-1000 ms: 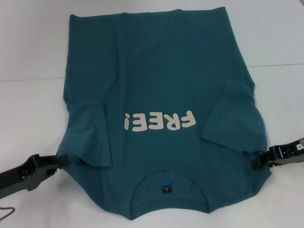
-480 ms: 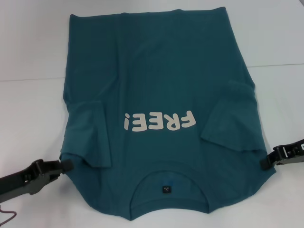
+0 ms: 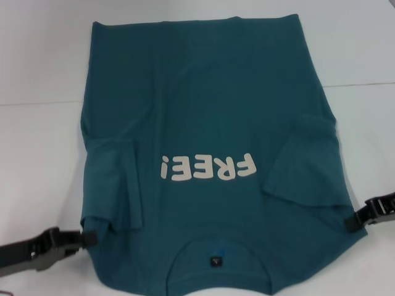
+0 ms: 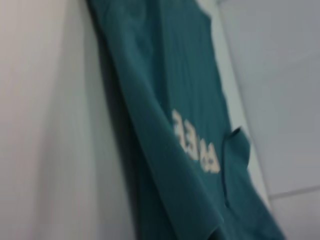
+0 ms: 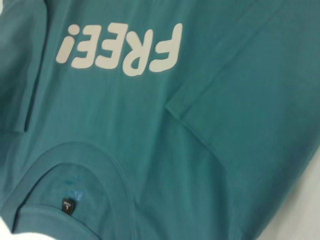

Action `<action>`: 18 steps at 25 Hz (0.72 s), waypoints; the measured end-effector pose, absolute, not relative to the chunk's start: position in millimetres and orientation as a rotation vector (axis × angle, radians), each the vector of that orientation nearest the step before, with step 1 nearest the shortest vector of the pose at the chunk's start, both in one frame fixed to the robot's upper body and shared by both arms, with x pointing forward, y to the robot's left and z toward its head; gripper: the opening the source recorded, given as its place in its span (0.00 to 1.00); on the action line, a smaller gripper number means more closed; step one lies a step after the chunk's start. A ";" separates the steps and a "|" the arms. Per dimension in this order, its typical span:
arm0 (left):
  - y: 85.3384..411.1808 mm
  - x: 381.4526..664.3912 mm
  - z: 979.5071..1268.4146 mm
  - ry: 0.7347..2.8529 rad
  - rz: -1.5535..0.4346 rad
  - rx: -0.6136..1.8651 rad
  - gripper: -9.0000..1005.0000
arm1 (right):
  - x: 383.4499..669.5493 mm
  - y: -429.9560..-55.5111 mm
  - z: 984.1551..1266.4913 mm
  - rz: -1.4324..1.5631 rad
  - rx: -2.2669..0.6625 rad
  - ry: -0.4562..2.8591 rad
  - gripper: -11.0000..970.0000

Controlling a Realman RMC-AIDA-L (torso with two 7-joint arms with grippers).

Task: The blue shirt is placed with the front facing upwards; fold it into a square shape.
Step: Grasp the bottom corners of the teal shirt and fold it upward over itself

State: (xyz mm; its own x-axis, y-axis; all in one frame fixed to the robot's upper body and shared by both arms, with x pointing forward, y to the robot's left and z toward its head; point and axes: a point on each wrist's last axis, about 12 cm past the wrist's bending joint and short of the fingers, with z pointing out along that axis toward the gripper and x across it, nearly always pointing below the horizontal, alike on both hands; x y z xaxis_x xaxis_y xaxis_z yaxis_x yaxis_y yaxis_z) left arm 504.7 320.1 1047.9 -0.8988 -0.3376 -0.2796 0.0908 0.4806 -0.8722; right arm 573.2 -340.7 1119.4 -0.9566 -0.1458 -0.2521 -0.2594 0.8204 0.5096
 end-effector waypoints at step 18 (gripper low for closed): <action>336.2 429.4 1051.9 2.518 -1.594 0.015 0.04 | 505.3 -365.9 1110.4 0.941 -0.628 2.988 0.06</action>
